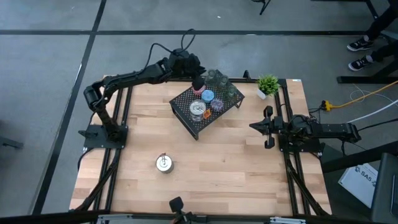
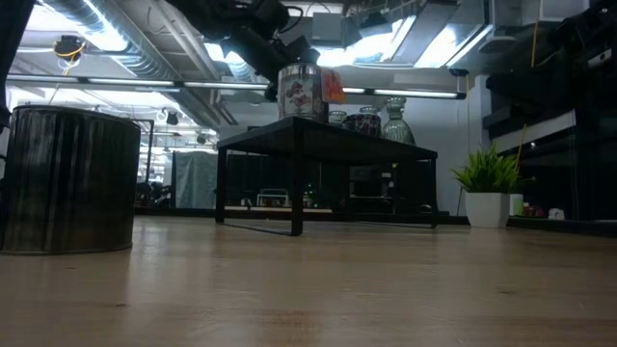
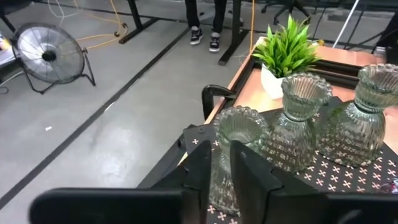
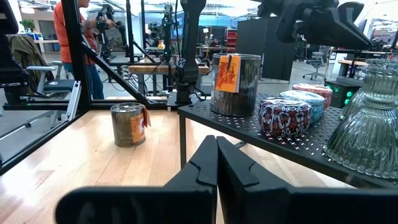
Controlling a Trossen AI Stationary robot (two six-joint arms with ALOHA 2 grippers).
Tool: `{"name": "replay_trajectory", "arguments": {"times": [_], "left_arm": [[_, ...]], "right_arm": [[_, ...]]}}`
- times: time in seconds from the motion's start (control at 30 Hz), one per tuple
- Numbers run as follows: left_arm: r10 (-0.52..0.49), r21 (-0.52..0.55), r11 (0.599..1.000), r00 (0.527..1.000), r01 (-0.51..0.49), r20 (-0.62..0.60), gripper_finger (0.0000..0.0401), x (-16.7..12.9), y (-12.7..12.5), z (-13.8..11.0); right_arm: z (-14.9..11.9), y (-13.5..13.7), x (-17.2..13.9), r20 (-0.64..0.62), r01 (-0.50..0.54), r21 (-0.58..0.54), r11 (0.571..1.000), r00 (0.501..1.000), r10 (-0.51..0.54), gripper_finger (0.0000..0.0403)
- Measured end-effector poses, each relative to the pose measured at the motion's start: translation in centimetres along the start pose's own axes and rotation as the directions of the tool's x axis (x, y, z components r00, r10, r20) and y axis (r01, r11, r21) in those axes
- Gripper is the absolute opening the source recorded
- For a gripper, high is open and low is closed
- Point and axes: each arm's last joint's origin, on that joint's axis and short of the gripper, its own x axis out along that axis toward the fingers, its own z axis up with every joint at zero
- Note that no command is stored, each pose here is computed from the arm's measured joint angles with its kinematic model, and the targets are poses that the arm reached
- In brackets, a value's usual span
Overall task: Pick & Place candle stick holders
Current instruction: Put the green glass candle holder on the shelf aligned with the green glass candle holders
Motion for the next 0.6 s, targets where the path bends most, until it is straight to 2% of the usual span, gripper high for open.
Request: {"name": "replay_trajectory", "arguments": {"times": [0.27,0.43,0.6], "left_arm": [[-0.020,-0.004,1.000,1.000,0.020,0.001,0.0005,0.0,0.3,0.0],[-0.042,-0.005,0.999,0.999,0.042,-0.001,0.0002,0.1,0.3,-0.2],[-0.060,-0.042,0.997,0.997,0.058,-0.054,0.0002,0.4,-0.1,-1.6]], "right_arm": [[0.0,0.0,0.0,0.000,0.000,0.000,1.000,1.000,0.000,0.0000],[0.0,0.0,0.0,0.000,0.000,0.000,1.000,1.000,0.000,0.0000],[0.0,0.0,0.0,0.000,0.000,0.000,1.000,1.000,0.000,0.0000]]}}
